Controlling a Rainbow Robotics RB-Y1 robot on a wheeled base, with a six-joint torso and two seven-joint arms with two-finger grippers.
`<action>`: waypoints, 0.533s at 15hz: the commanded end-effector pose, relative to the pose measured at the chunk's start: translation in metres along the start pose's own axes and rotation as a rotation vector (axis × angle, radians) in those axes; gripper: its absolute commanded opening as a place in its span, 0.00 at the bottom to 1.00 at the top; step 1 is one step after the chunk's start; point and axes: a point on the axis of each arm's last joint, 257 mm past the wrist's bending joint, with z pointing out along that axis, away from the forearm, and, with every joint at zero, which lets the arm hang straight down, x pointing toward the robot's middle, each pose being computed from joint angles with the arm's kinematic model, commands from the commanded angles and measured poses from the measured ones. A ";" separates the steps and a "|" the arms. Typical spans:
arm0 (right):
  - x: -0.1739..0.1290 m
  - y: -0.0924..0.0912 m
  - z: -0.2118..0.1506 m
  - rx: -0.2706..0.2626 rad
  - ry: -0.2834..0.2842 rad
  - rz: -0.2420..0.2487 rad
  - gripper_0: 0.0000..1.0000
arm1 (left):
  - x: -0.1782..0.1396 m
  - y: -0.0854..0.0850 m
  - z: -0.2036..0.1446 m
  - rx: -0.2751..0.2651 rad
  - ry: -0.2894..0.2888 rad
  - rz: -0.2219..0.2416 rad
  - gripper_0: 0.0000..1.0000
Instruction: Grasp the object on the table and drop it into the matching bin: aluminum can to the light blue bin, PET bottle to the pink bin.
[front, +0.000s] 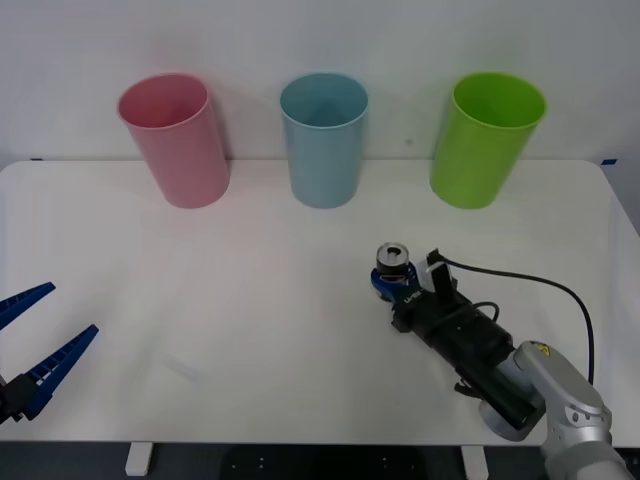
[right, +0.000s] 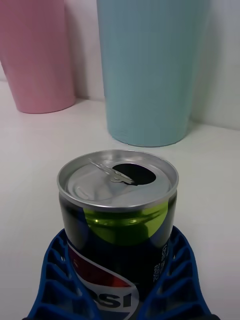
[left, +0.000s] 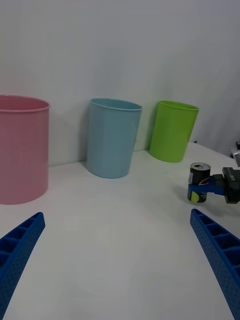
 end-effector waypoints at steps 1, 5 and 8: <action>-0.018 0.001 -0.002 -0.024 -0.034 0.033 0.00 | 0.000 0.000 0.000 0.000 0.000 0.000 1.00; -0.063 0.002 -0.006 -0.068 -0.099 0.080 0.00 | 0.000 0.000 0.000 0.000 0.000 0.000 1.00; -0.100 0.003 -0.012 -0.105 -0.143 0.101 0.00 | 0.000 0.000 0.000 0.000 0.000 0.000 1.00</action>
